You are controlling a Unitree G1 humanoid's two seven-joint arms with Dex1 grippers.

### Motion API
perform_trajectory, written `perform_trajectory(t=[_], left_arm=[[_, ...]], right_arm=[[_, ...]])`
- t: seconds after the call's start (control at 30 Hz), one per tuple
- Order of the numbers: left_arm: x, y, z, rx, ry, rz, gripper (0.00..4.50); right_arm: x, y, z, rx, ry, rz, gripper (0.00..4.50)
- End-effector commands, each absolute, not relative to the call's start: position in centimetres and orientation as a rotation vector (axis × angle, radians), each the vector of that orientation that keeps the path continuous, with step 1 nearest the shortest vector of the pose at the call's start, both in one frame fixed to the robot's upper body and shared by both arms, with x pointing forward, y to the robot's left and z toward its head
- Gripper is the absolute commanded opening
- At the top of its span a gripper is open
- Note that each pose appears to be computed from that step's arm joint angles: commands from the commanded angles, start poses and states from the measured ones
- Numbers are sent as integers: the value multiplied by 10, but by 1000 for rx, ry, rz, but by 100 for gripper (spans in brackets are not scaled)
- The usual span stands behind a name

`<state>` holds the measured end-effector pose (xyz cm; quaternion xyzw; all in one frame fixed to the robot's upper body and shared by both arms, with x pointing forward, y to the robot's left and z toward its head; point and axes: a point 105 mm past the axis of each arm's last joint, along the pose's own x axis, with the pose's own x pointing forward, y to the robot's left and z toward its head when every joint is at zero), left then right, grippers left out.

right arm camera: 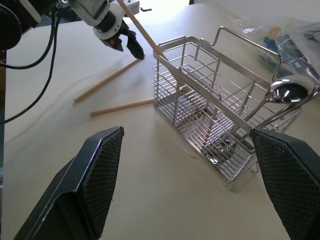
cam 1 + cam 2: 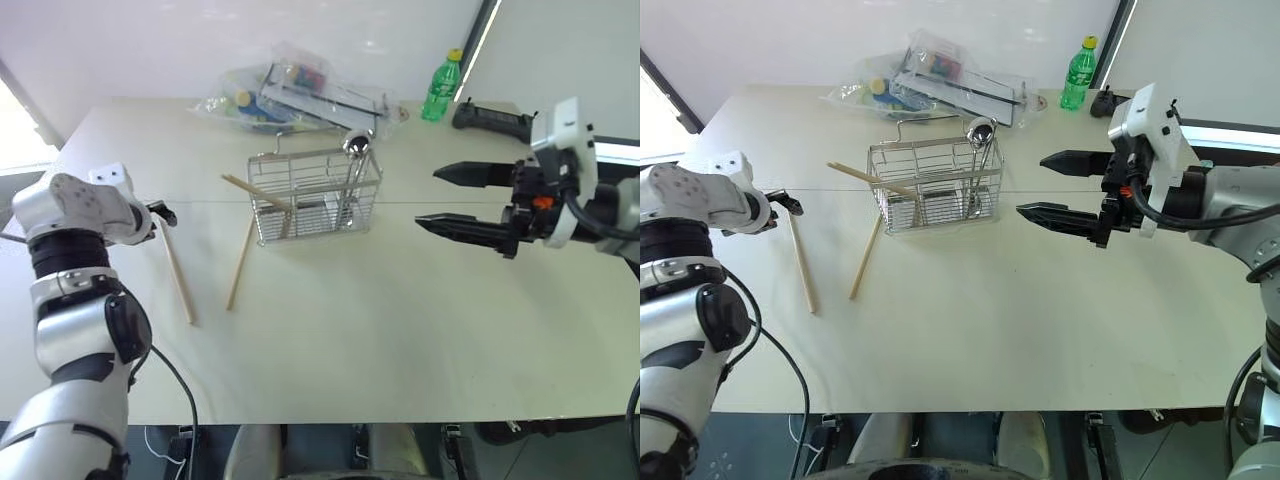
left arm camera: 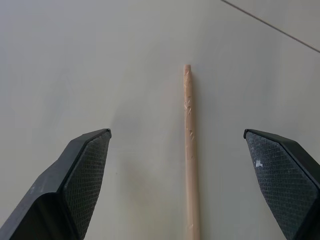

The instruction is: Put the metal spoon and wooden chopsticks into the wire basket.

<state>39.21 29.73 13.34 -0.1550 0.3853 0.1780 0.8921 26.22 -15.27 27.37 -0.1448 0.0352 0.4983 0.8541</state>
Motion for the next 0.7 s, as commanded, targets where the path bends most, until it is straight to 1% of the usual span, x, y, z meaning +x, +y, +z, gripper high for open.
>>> perform_trajectory(t=[0.03,0.2,0.3,0.33,0.37,0.53,0.57,0.7], left_arm=[[405,294,141,-342,749,366,450],[413,281,132,-359,772,328,450],[416,276,130,-379,778,319,369],[416,275,129,-382,781,320,328],[416,275,128,-384,785,323,273],[416,273,127,-398,797,329,31],[416,273,127,-399,797,331,8],[417,273,129,-416,795,333,8]], right_arm=[[254,-155,284,-322,31,1032,413],[246,-158,278,-320,67,1040,413],[243,-159,277,-313,77,1039,417],[243,-160,276,-309,80,1038,417],[242,-160,276,-307,82,1037,417],[241,-162,274,-305,90,1029,417],[242,-162,275,-302,88,1029,417],[244,-163,275,-293,85,1021,417]])
